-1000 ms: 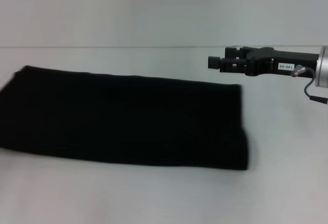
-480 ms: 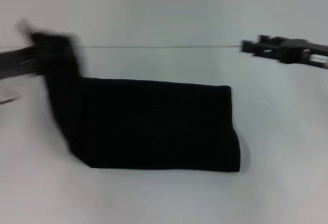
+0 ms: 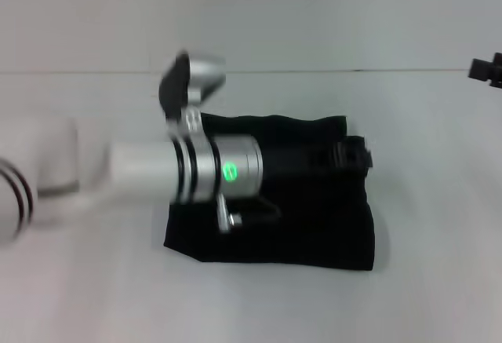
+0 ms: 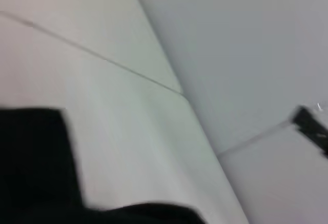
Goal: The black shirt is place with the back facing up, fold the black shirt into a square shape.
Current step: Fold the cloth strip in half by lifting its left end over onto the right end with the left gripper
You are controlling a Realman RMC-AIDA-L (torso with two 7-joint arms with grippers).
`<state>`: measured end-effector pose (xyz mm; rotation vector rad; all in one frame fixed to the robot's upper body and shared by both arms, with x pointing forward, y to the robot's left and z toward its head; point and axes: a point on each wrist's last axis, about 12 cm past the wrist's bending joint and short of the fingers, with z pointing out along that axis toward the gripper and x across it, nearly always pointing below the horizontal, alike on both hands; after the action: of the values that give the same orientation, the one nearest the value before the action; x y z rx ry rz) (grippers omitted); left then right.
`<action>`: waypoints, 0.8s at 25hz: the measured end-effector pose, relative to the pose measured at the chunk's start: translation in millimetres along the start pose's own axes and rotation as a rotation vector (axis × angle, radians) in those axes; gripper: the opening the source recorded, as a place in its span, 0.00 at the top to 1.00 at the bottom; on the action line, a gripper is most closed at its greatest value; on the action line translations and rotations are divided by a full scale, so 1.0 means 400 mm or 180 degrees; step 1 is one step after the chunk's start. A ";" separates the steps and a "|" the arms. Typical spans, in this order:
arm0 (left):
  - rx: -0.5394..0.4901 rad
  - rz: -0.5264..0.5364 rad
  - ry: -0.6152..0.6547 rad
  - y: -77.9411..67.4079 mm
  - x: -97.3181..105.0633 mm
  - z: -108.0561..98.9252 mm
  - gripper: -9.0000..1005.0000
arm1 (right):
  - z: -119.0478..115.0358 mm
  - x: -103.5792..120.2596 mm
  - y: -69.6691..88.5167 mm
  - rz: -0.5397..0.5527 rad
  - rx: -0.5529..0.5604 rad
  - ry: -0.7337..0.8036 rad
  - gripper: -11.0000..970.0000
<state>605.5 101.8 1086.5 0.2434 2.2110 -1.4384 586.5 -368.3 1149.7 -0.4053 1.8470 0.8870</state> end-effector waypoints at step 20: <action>0.1614 0.1375 -0.0469 0.000 0.172 -0.315 0.32 | 0.065 0.005 0.007 0.0886 0.0084 0.1156 0.06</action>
<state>507.9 207.1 1093.9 0.7106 1.5220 -1.6677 600.8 -347.1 1143.3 -0.3111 2.2871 1.0249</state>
